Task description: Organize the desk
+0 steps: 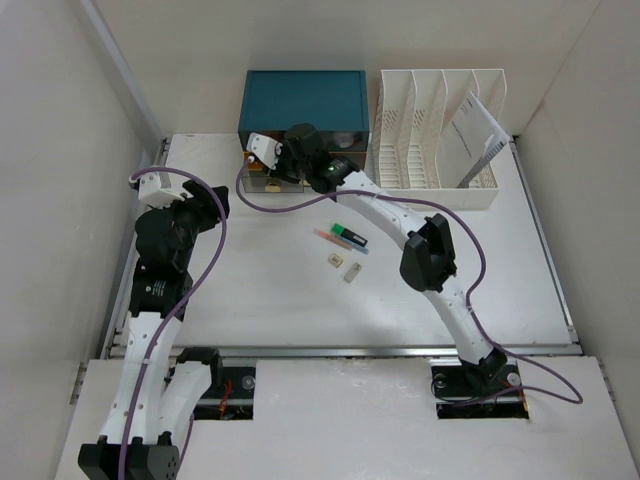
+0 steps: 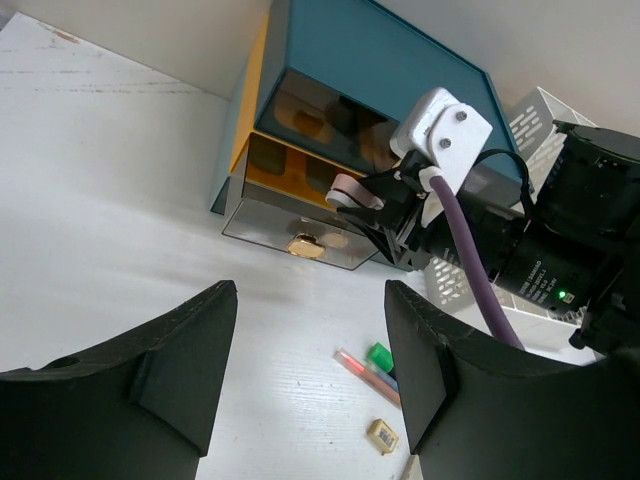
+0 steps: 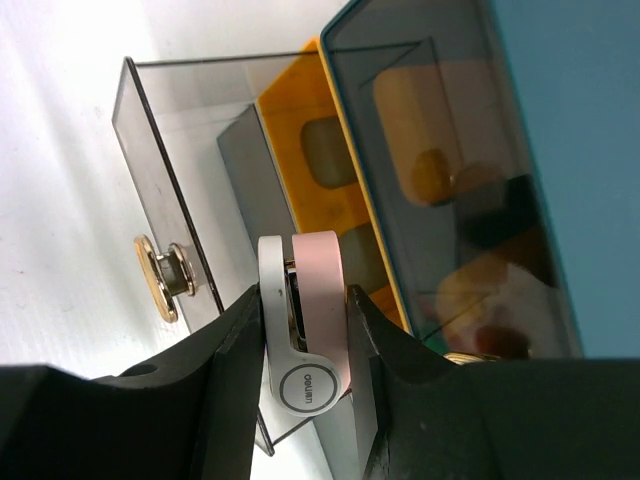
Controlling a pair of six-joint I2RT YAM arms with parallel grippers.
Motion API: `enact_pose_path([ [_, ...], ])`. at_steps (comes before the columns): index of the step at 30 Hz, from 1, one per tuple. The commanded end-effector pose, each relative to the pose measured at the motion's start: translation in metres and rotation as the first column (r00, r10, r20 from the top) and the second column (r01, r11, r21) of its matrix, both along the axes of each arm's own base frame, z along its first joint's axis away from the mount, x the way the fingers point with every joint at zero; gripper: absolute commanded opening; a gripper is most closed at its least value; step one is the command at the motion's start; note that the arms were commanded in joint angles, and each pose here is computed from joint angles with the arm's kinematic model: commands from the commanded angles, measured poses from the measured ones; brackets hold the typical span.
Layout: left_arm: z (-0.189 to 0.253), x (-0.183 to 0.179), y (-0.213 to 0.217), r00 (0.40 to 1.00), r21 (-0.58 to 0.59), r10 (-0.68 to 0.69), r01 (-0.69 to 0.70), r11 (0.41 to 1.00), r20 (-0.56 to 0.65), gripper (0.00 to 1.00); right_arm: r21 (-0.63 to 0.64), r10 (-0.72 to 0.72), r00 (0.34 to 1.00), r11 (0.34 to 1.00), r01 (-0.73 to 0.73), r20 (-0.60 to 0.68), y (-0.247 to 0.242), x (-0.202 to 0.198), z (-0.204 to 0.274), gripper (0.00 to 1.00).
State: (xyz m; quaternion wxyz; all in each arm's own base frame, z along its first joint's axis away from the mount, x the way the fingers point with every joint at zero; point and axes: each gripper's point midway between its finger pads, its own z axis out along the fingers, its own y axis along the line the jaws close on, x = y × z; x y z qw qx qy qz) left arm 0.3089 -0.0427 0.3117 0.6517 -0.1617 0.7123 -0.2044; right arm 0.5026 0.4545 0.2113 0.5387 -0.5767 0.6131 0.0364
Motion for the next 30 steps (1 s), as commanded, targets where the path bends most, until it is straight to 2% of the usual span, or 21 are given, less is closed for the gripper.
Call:
enact_pose_path([
  [1,0.007,0.001,0.001,0.999,0.010,0.000,0.000,1.000,0.039,0.58,0.082,-0.033,0.997,0.996,0.027,0.075,0.005,0.011,0.033,0.33],
  [5,0.007,0.001,0.001,0.999,0.010,0.000,0.000,1.000,0.039,0.58,0.080,-0.041,0.996,0.996,0.035,0.077,0.005,0.013,0.029,0.39],
  [6,0.007,0.001,0.001,0.999,0.010,0.000,0.000,1.000,0.039,0.58,0.080,-0.041,0.996,0.996,0.035,0.077,0.005,0.013,0.029,0.46],
  [11,0.007,0.001,0.001,0.999,0.010,0.000,0.000,1.000,0.039,0.58,0.074,-0.041,0.997,0.997,0.036,0.070,0.005,0.013,0.024,0.58],
  [16,0.007,0.001,0.001,0.999,0.010,0.000,0.000,1.000,0.039,0.58,0.072,-0.049,0.996,0.996,0.044,0.072,0.002,0.013,0.027,0.62],
  [20,0.007,0.001,0.001,0.999,0.010,0.000,0.000,1.000,0.039,0.58,0.074,-0.041,0.997,0.997,0.036,0.070,0.001,0.009,0.031,0.62],
  [27,0.010,0.002,0.001,0.999,0.010,0.000,-0.001,1.000,0.048,0.58,0.149,-0.043,0.998,0.988,0.035,0.053,-0.011,-0.012,0.075,0.62],
  [29,0.012,0.002,-0.001,0.998,0.009,-0.011,0.010,1.000,0.057,0.58,0.186,-0.049,0.996,0.982,0.036,0.070,-0.021,-0.023,0.106,0.62],
  [30,0.008,0.002,-0.003,0.999,0.009,-0.024,0.024,1.000,0.048,0.58,0.181,-0.052,0.997,0.983,0.042,0.049,-0.025,-0.028,0.101,0.62],
])
